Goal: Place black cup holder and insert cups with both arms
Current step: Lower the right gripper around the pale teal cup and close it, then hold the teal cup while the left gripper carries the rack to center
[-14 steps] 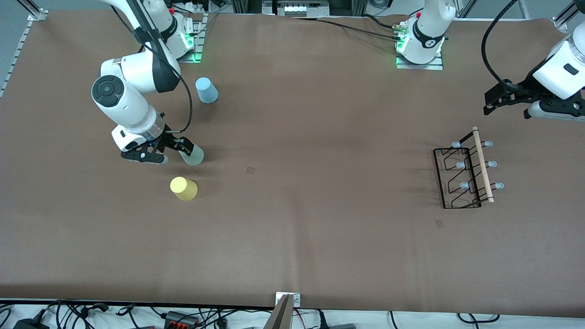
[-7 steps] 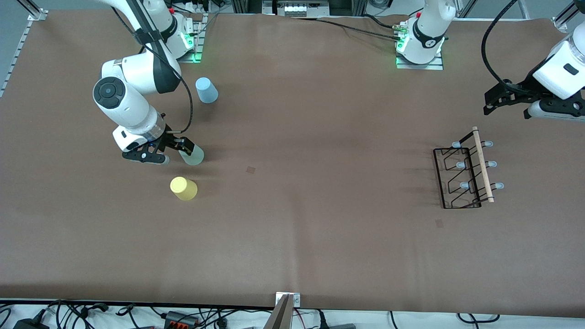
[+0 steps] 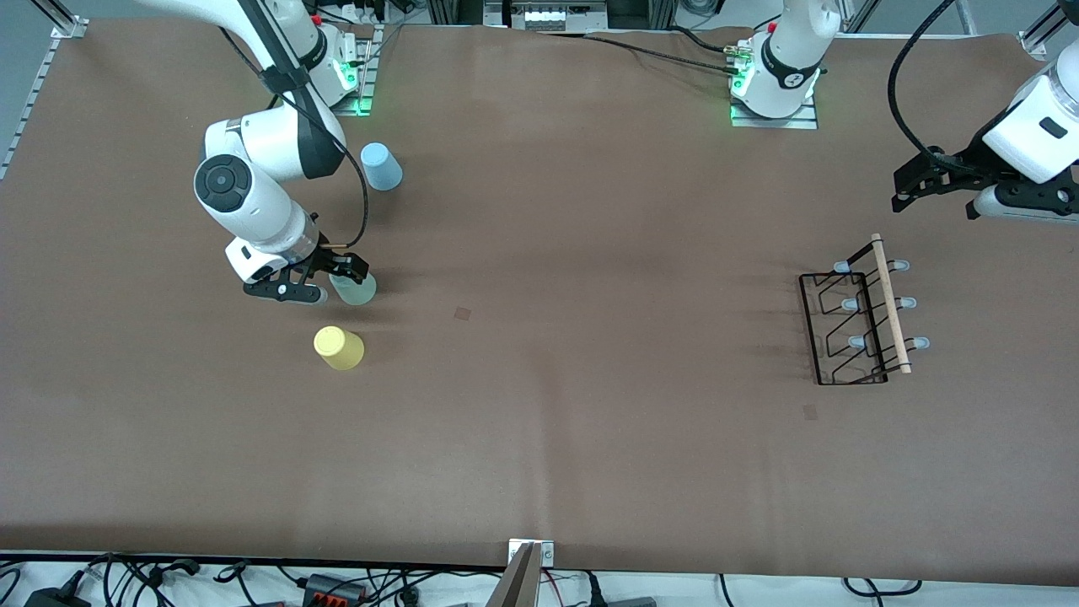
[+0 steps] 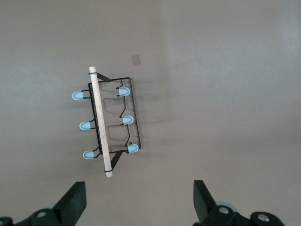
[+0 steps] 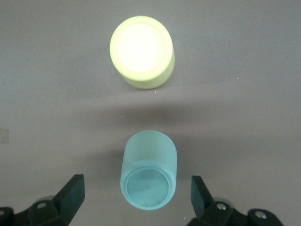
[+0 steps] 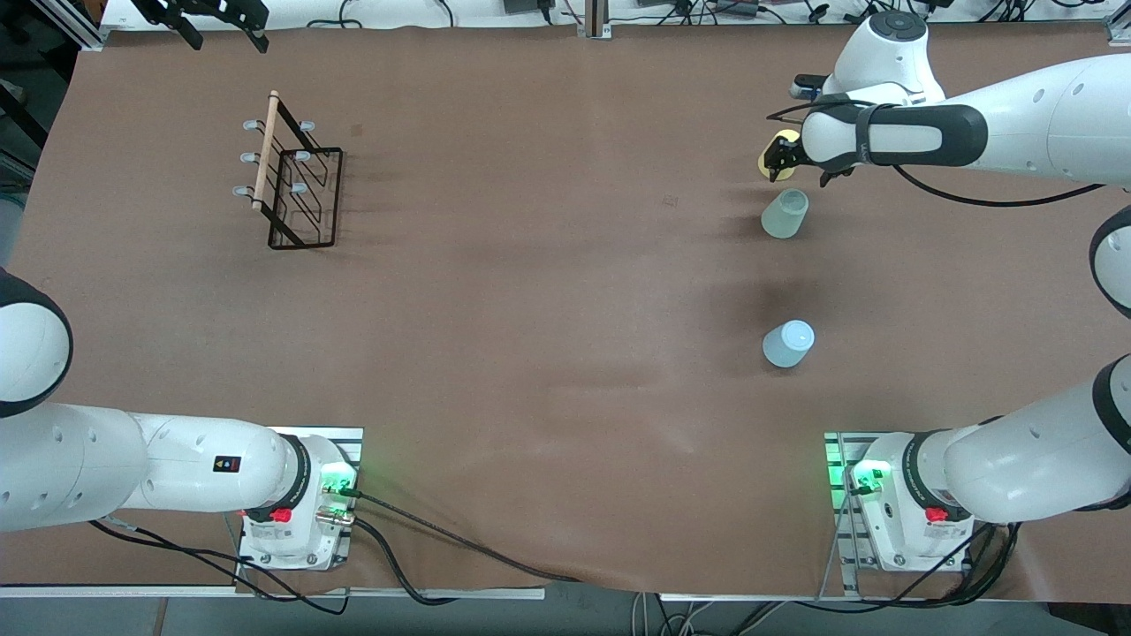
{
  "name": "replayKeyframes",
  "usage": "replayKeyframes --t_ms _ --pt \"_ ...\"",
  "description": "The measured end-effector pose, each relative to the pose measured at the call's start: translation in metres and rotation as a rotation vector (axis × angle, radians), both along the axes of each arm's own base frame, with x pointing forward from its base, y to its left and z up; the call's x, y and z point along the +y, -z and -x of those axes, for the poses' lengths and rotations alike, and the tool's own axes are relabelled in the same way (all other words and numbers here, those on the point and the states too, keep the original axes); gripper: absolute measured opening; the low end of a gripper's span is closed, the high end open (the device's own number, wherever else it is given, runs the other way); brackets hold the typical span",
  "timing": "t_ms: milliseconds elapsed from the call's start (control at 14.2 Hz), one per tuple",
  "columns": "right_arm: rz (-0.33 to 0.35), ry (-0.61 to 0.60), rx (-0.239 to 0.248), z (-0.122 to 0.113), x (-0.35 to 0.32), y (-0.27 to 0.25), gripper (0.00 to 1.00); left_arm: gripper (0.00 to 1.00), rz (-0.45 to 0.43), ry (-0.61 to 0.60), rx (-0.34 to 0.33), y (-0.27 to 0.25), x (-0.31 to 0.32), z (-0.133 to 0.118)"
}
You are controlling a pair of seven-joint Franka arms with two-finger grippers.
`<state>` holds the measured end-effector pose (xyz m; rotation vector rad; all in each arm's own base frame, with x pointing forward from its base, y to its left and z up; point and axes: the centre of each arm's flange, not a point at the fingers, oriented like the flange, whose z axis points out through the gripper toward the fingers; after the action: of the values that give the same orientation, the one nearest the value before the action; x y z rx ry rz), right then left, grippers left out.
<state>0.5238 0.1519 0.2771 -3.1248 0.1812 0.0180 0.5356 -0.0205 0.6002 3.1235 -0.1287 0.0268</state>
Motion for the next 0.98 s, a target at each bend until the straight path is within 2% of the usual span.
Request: replayKeyframes --t_ms 422,773,844,984 --pt "0.001 0.0 0.004 0.003 -0.001 0.008 1.0 1.0 0.0 0.0 0.0 0.0 0.0 0.0" --pt "0.008 0.0 0.029 0.008 -0.002 0.022 1.0 1.0 0.0 0.0 0.005 0.001 0.0 0.0" --pt "0.009 0.0 0.03 0.008 -0.002 0.026 1.0 1.0 -0.001 0.0 0.041 0.005 0.0 0.003" --pt "0.01 0.0 0.033 0.009 -0.002 0.035 1.0 1.0 -0.006 -0.004 0.198 0.028 0.004 0.012"
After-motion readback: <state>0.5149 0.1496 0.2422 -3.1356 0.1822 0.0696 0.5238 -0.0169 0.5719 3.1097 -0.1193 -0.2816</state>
